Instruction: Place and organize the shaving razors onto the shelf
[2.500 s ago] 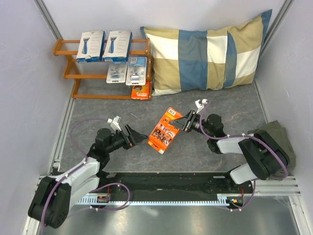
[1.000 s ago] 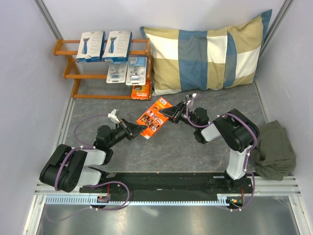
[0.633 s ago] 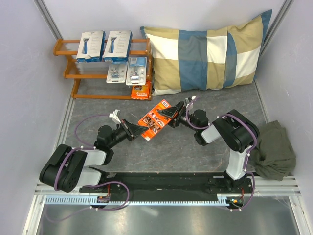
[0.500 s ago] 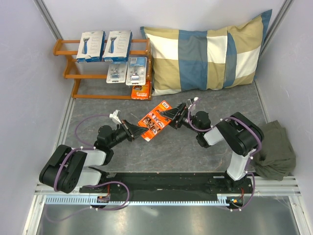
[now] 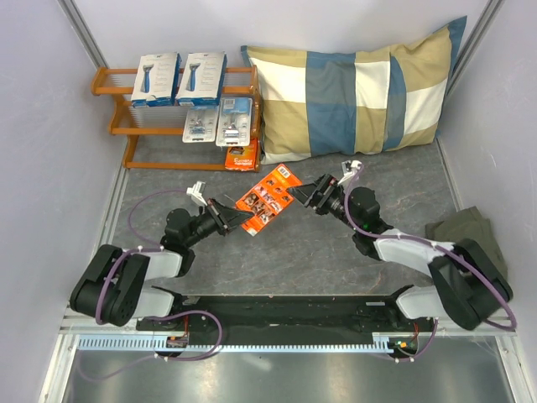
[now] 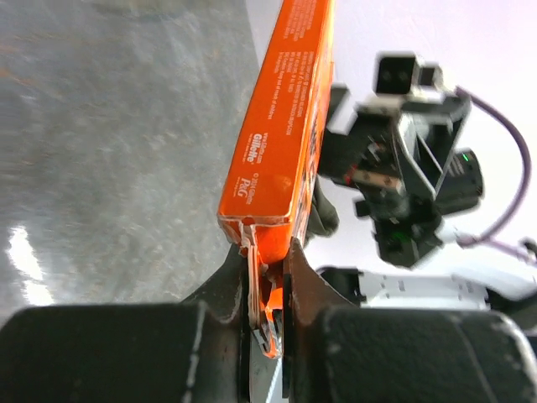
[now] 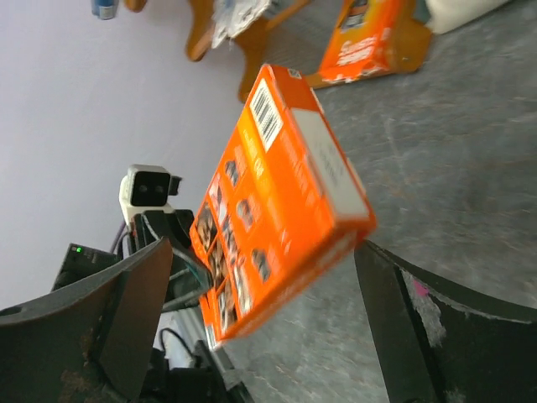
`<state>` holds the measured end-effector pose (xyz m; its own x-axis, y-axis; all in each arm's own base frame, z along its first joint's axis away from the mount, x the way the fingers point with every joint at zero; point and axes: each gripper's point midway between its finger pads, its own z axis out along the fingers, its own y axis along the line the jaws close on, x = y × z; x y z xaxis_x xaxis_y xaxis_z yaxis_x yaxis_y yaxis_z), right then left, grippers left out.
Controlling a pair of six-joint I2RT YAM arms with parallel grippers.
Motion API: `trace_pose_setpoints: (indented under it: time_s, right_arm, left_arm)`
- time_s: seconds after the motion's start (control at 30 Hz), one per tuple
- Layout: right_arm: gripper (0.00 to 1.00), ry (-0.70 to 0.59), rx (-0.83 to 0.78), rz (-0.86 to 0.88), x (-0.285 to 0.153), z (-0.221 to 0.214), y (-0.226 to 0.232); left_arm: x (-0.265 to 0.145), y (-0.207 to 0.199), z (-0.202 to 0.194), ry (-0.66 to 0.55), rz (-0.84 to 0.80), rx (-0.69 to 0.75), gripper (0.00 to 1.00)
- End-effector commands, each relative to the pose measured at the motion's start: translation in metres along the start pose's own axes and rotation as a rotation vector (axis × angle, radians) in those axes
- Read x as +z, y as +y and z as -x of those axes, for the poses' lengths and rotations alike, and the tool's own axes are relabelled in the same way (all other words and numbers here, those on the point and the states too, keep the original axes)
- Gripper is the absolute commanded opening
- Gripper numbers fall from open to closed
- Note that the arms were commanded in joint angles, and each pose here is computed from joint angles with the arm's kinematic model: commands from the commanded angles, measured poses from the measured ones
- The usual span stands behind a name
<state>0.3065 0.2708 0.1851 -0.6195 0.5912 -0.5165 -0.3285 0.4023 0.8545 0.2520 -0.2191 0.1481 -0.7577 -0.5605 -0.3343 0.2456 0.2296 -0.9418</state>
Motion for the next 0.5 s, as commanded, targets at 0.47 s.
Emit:
trace_pose_setpoints:
  time_s: [0.47]
  right_arm:
    - [0.98,-0.126,-0.212,-0.161,-0.039,0.039,0.003]
  left_arm:
    - [-0.031,0.057,0.066,-0.230,0.077,-0.146,0.02]
